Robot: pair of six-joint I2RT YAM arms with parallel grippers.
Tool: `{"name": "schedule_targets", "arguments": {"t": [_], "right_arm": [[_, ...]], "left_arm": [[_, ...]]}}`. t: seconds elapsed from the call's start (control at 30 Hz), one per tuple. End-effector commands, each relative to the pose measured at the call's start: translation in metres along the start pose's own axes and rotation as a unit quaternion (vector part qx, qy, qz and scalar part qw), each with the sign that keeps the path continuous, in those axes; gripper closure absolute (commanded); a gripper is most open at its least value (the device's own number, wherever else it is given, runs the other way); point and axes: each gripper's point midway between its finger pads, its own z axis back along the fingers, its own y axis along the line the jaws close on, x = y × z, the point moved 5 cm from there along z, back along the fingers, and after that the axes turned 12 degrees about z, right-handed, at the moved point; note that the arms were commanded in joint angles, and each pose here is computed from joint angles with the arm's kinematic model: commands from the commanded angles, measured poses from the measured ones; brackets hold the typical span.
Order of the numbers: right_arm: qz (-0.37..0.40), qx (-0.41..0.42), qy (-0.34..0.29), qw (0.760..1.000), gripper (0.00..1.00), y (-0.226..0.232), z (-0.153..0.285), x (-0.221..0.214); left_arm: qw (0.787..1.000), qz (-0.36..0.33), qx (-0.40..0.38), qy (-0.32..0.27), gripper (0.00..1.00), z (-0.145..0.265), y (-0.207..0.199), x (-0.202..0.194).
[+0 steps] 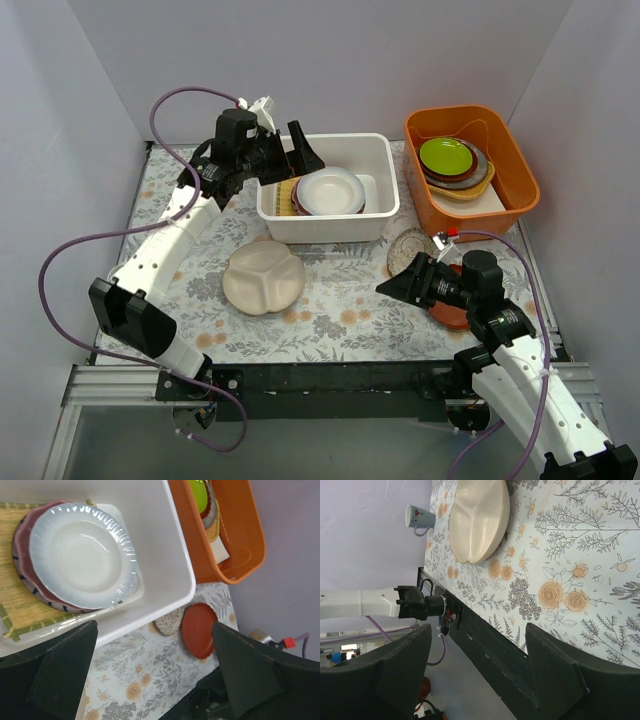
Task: Place the plates into the plastic bin on the countertop
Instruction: Pick up the plate at the center of the board.
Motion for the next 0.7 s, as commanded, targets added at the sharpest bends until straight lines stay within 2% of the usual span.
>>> {"name": "schedule_targets", "arguments": {"t": [0.0,0.3,0.67], "right_arm": [[0.015,0.004,-0.013,1.0,0.17,0.003,0.002,0.005],[0.025,-0.007,-0.028,0.999,0.17,0.009,0.007,0.013],[0.057,-0.035,-0.075,0.995,0.17,0.024,0.023,0.034]], "left_arm": [[0.999,-0.012,-0.037,0.016,0.02,0.017,-0.02,-0.021],[0.996,-0.001,-0.069,0.052,0.02,0.026,-0.031,-0.073],[0.99,0.01,-0.081,0.117,0.02,0.011,-0.028,-0.148]]}}
